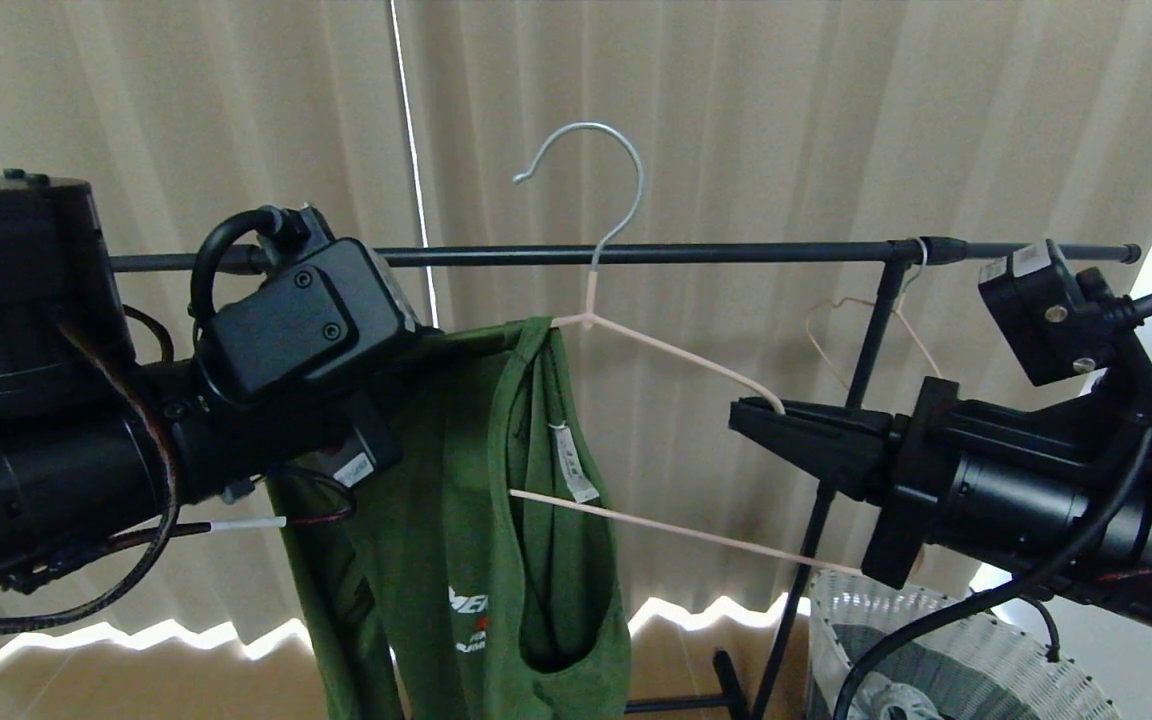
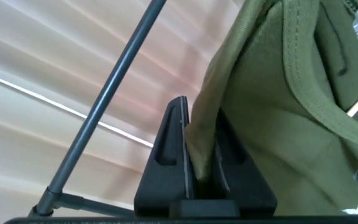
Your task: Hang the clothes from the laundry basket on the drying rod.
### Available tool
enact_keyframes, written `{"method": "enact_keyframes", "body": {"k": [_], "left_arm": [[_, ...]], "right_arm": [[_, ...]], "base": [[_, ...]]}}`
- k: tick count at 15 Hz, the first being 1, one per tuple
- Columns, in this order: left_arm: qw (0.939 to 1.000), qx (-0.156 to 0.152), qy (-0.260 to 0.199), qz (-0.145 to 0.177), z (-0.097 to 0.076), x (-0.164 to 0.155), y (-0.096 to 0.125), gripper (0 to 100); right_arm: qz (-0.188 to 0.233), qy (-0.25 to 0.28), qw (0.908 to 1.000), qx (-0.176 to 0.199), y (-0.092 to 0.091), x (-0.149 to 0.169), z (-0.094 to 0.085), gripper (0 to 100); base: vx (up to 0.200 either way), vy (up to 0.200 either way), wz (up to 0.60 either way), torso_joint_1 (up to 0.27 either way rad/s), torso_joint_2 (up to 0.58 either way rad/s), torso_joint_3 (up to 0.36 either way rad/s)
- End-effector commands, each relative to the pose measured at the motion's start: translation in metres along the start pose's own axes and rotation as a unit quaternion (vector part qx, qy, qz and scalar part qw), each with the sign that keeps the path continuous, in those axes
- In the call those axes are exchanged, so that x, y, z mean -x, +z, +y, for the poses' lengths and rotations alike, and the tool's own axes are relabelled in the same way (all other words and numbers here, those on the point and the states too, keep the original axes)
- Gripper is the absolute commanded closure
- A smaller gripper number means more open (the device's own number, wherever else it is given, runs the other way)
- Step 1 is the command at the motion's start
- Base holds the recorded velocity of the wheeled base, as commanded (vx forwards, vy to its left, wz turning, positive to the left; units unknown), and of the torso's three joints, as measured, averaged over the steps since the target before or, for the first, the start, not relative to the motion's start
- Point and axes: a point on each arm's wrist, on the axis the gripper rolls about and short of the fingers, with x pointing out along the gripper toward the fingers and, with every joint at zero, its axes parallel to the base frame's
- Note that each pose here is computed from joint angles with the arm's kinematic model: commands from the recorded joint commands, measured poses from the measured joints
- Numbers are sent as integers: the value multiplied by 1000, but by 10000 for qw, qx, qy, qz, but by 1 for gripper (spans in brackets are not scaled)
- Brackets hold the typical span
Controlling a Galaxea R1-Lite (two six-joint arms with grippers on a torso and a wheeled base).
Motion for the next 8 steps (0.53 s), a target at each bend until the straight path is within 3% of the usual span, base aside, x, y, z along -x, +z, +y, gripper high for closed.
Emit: {"method": "enact_keyframes", "body": {"k": [1,2,4,6,8], "left_arm": [[10000,0,42,30,1,1,0,100],[10000,0,42,30,1,1,0,100],[9978,24,437,490,2,1,-2,100],[9917,76,856,955,4,1,-4,100],[9847,295,1167,1256,4,1,-4,100]], "right_arm": [[53,-5,10000,-11,-3,0,0,0],[53,-5,10000,-11,-3,0,0,0],[108,-77,9998,131,-8,3,-1,0],[191,-277,9986,400,-13,8,-5,0],[305,-319,9980,445,-20,10,-5,0]], "base": [[0,0,0,0,0,0],[0,0,0,0,0,0],[0,0,0,0,0,0],[0,0,0,0,0,0],[0,0,0,0,0,0]]}}
